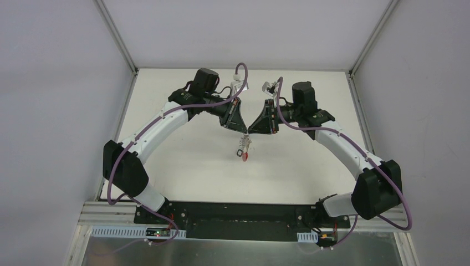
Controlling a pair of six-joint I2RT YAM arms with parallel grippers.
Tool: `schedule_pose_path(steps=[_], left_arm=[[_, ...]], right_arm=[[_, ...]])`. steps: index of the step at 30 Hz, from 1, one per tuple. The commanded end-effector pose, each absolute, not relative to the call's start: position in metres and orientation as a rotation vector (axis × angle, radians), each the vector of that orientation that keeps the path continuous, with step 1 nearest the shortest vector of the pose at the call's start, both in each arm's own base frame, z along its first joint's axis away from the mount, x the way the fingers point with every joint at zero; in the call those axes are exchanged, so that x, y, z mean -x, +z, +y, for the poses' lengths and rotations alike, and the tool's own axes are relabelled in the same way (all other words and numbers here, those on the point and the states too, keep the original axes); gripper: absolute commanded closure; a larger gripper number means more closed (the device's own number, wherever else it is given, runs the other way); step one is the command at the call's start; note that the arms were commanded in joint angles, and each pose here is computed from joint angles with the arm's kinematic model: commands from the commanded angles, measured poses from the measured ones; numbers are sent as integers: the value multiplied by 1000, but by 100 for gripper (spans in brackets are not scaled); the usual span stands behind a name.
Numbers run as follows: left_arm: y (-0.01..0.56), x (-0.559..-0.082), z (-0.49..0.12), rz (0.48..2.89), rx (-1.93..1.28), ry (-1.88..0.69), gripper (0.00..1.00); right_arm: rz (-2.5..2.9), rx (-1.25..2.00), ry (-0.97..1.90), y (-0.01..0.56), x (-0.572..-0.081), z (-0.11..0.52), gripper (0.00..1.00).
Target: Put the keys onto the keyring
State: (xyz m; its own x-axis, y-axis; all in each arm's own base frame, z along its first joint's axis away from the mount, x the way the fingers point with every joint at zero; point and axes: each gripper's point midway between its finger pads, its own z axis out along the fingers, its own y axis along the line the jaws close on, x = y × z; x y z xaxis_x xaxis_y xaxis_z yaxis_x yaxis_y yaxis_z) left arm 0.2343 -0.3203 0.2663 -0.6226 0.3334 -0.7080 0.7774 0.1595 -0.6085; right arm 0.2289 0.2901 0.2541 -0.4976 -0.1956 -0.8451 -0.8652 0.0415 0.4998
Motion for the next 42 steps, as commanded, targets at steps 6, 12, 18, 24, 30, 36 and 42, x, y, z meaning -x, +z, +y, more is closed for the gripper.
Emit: schedule_pose_path(steps=[6,12,18,24,30,36,42], left_arm=[[303,-232,-324,1848,-1096,-1479,100],[301,-234,-325,1858,-1086,-1483,100],[304,-238,-322,1841,-1081,-1467,97],[319,-257,-312,1780,-955,-1472,72],[315,-257,-306,1754,-928,-1484,65],[311,-257,-308,1703,-919,-1495,67],[312,-258,-311,1689,-899,-1525,69]], right_arm=[[1700,1116,1577,259,-215,293,90],[1677,1111,1595,264,-216,295,99],[1676,1074,1582,268,-221,293,100],[1661,992,1621,280,-228,291,100],[1653,934,1662,286,-234,290,100],[1648,878,1689,290,-241,288,100],[1641,823,1719,292,-247,289,100]])
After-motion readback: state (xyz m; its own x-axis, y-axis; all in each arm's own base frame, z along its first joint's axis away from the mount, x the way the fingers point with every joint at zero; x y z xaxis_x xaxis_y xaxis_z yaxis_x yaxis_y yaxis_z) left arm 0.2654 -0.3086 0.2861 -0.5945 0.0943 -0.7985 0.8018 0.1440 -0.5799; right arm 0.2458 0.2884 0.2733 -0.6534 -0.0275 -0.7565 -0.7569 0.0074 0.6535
